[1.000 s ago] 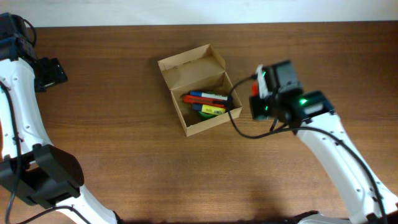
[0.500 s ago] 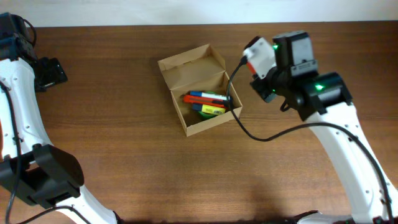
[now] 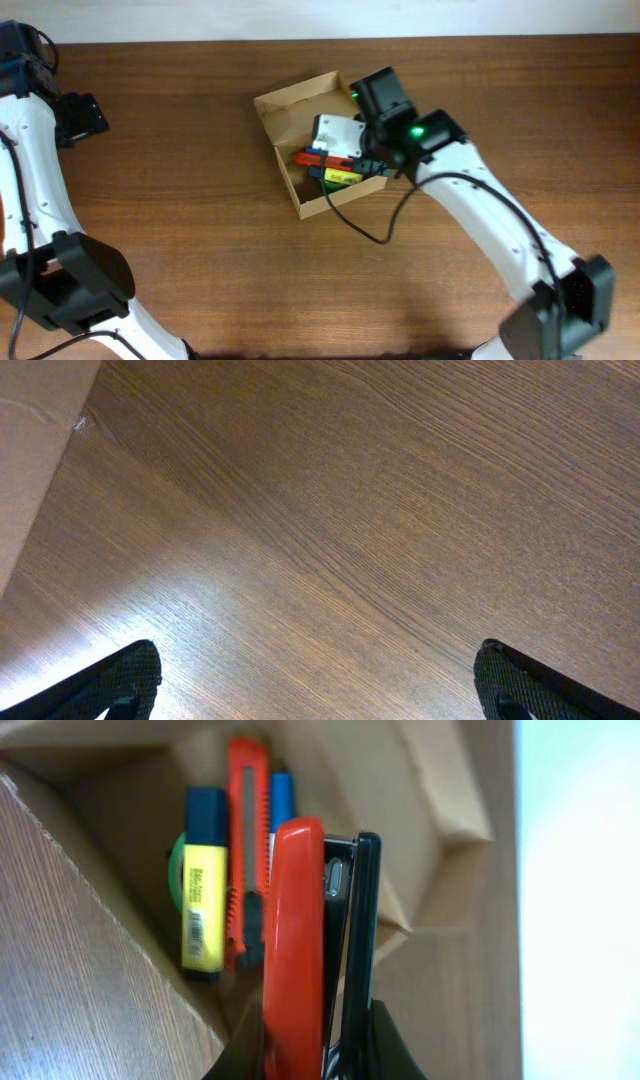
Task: Pack container
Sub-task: 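Lower the stapler into the box and open the right gripper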
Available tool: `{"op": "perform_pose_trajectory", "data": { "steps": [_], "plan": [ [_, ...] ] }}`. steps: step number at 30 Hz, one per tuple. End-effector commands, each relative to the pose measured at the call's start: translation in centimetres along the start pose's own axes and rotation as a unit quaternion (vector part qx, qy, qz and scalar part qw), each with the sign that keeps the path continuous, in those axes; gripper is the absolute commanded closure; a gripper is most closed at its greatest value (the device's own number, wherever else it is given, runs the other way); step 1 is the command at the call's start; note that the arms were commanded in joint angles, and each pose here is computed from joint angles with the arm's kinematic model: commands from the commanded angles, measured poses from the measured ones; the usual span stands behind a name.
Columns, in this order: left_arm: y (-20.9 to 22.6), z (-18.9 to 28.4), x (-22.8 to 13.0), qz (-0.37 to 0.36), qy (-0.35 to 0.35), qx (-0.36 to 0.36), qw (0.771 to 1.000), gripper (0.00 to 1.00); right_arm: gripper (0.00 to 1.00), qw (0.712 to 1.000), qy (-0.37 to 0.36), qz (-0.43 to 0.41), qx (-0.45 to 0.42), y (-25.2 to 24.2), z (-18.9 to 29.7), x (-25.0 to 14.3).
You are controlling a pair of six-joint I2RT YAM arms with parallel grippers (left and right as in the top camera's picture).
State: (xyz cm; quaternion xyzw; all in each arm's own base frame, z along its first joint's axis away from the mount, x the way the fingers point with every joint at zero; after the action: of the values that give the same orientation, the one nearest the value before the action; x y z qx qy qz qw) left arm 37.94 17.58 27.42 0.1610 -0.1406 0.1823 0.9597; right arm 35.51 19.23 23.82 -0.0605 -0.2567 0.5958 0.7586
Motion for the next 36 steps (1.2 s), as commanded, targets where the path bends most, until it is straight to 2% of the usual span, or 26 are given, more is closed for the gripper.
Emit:
{"op": "perform_pose_trajectory", "data": {
  "steps": [1, 12, 18, 36],
  "plan": [
    [0.2, 0.9, -0.1, -0.004, -0.009, 0.002, 1.000, 0.00, 0.96, 0.999, 0.017, 0.036, 0.005, 0.4, -1.7, 0.7],
    [0.2, 0.9, -0.1, -0.004, -0.009, 0.002, 1.000, 0.00, 0.96, 0.993, 0.078, 0.084, 0.010, 1.2, -6.7, 0.1],
    [0.2, 0.9, -0.1, -0.004, -0.009, 0.002, 1.000, 0.00, 0.96, 0.992, 0.080, 0.094, 0.009, 1.2, -8.0, 0.2],
    [0.2, 0.9, -0.1, -0.004, -0.010, 0.002, 1.000, 0.00, 0.97, 0.988, 0.079, 0.122, 0.053, 4.4, -8.6, 1.7]
  ]
}}
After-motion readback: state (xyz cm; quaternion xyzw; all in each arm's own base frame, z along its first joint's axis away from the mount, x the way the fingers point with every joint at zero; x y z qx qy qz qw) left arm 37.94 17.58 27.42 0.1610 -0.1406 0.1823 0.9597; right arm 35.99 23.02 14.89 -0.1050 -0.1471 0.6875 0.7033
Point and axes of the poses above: each gripper's point midway between its finger pads, its own z axis back along the fingers, its own y axis along the line the jaws close on, x = y × z, the point moved 7 cm from there along z, back along the fingers, and after that the axes turned 9 degrees about -z, right-handed, at the moved point
